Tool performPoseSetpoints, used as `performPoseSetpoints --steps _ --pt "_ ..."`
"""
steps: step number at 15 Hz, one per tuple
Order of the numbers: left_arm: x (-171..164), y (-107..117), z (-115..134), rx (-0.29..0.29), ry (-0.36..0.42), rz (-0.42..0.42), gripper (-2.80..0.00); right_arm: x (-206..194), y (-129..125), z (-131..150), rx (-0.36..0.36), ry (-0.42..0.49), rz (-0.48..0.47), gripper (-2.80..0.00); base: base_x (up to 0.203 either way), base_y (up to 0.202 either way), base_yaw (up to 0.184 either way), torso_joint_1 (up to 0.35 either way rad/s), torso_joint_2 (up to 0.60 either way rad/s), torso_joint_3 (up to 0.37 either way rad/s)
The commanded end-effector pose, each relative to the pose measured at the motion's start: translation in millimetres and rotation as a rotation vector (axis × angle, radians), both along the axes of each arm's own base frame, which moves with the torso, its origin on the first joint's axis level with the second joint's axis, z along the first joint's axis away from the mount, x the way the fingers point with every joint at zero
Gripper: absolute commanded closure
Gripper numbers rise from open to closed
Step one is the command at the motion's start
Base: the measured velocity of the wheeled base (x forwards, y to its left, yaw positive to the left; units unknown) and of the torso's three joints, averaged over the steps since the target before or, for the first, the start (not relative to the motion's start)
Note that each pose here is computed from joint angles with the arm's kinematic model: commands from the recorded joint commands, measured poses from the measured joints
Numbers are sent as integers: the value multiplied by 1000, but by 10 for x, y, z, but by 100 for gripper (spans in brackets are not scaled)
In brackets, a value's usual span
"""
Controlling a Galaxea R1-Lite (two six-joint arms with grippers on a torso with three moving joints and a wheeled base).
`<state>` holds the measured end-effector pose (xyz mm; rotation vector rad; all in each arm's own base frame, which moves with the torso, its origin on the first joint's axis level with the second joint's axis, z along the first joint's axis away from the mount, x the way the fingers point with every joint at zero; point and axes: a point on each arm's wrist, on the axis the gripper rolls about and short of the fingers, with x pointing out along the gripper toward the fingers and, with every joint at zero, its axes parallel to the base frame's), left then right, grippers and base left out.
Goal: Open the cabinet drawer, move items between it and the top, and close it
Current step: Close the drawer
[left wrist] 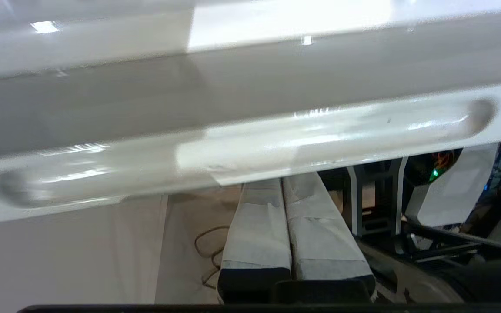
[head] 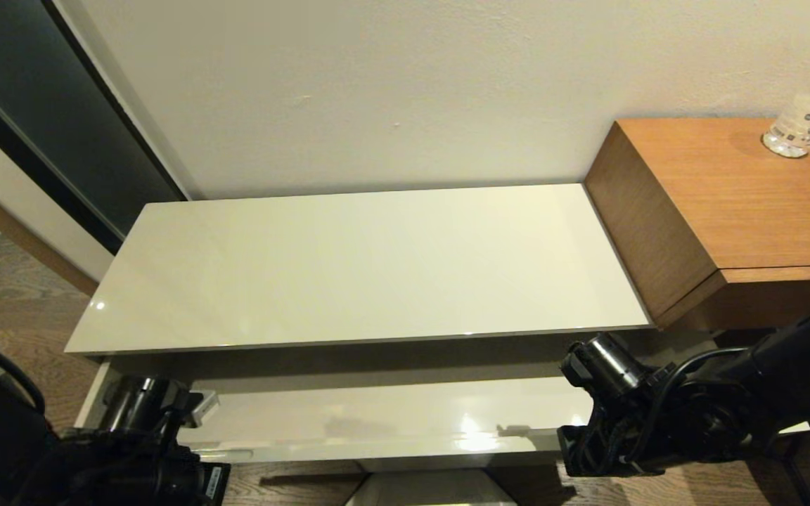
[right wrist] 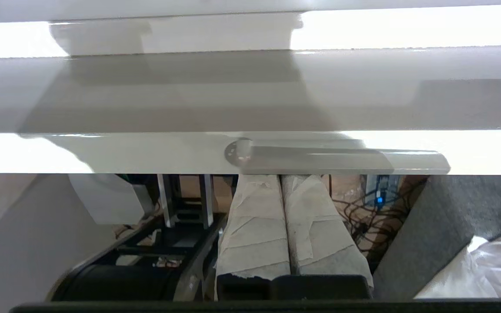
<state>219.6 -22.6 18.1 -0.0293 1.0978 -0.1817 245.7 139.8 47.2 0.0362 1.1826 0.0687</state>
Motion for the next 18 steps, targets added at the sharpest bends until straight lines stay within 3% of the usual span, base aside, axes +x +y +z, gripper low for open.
performPoseSetpoints --steps 1,12,18 --pt "49 -15 -71 -2 3 -1 0 37 20 -18 2 -3 -4 0 0 0 0 0 0 0" --pt "518 -74 141 -34 -157 31 0 337 166 -50 -9 -86 -30 0 0 0 0 0 0 0" --pt "704 -88 175 -1 -204 60 0 479 237 3 -7 -148 -45 0 0 0 0 0 0 0"
